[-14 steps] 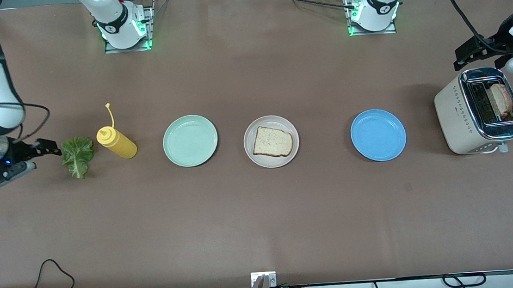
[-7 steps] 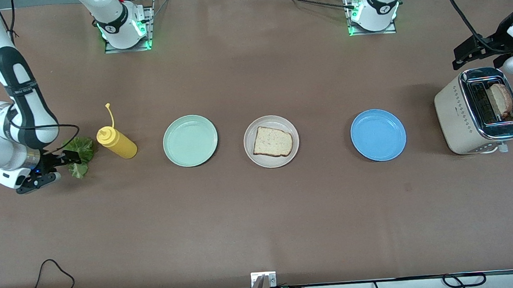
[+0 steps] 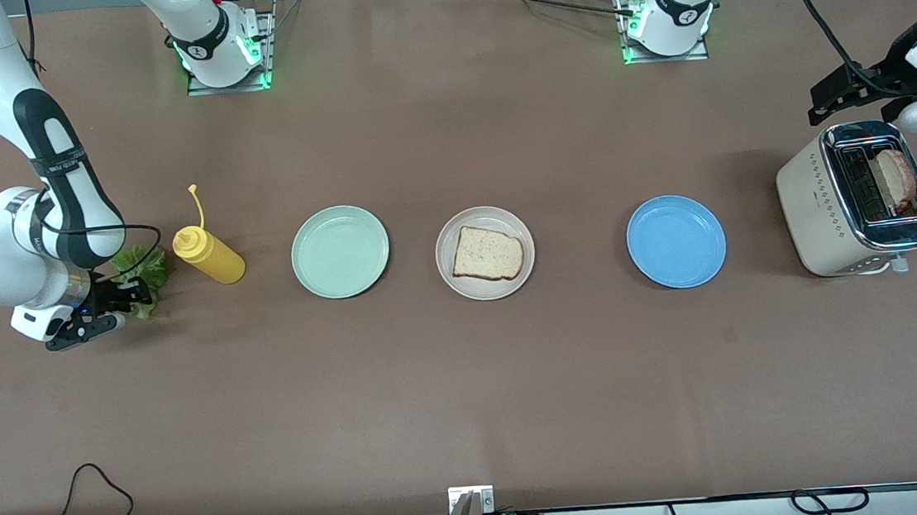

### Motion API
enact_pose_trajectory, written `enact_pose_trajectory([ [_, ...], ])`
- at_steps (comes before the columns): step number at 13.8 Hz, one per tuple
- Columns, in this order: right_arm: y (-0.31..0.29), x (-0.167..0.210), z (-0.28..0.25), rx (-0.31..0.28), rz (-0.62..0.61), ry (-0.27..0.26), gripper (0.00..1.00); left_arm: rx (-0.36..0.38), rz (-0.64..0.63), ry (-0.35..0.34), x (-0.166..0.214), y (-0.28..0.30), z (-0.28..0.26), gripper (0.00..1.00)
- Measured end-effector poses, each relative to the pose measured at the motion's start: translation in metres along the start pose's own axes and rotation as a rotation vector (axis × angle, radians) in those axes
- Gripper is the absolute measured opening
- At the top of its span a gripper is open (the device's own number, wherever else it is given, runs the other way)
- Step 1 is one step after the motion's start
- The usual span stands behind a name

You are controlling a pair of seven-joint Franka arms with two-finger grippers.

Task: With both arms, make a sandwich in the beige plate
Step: 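Grasp the green lettuce leaf with the right gripper, then carry the lettuce onto the bread on the beige plate and release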

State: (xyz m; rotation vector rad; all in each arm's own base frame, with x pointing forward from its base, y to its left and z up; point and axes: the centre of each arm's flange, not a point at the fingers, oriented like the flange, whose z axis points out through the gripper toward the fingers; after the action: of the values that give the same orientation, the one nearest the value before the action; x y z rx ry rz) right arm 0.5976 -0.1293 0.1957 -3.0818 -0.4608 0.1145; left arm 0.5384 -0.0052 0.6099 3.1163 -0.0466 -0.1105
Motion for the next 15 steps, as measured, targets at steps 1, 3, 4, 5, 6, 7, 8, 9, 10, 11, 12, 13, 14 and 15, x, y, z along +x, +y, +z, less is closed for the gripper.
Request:
enact_pose_trajectory([
  [1,0.0,0.0,0.0,0.0,0.0,0.0,0.34,0.0,0.0,0.0,0.0,0.0,0.0,1.0],
  [3,0.0,0.001,0.0,-0.001,-0.001,0.002,0.17,0.0,0.0,0.0,0.0,0.0,0.0,1.0],
  [4,0.0,0.002,-0.002,-0.003,-0.002,0.005,0.06,0.0,0.0,0.0,0.0,0.0,0.0,1.0],
  [5,-0.002,0.005,-0.006,-0.007,-0.007,0.012,0.03,0.0,0.0,0.0,0.0,0.0,0.0,1.0],
  [6,-0.005,0.009,-0.012,-0.008,-0.015,0.018,0.03,0.0,0.0,0.0,0.0,0.0,0.0,1.0],
  [7,-0.01,0.013,-0.022,-0.003,-0.025,0.016,0.03,0.0,0.0,0.0,0.0,0.0,0.0,1.0],
  [8,-0.014,0.018,-0.036,0.008,-0.034,0.01,0.03,0.0,0.0,0.0,0.0,0.0,0.0,1.0],
  [9,-0.018,0.023,-0.056,0.019,-0.044,0.006,0.03,0.0,0.0,0.0,0.0,0.0,0.0,1.0],
  [10,-0.022,0.028,-0.078,0.029,-0.054,0.006,0.03,0.0,0.0,-0.004,0.0,0.0,0.0,1.0],
  [11,-0.026,0.032,-0.101,0.037,-0.064,0.007,0.03,0.0,0.001,-0.012,-0.001,0.001,0.001,1.0],
  [12,-0.03,0.036,-0.125,0.039,-0.081,0.008,0.03,0.0,0.002,-0.02,-0.002,0.001,0.001,1.0],
  [13,-0.034,0.039,-0.148,0.037,-0.11,0.004,0.03,0.0,0.004,-0.026,-0.003,0.002,0.002,1.0],
  [14,-0.04,0.043,-0.169,0.033,-0.157,-0.003,0.03,0.0,0.006,-0.033,-0.004,0.003,0.002,1.0],
  [15,-0.049,0.047,-0.189,0.034,-0.206,-0.008,0.03,0.0,0.008,-0.041,-0.005,0.005,0.002,1.0],
])
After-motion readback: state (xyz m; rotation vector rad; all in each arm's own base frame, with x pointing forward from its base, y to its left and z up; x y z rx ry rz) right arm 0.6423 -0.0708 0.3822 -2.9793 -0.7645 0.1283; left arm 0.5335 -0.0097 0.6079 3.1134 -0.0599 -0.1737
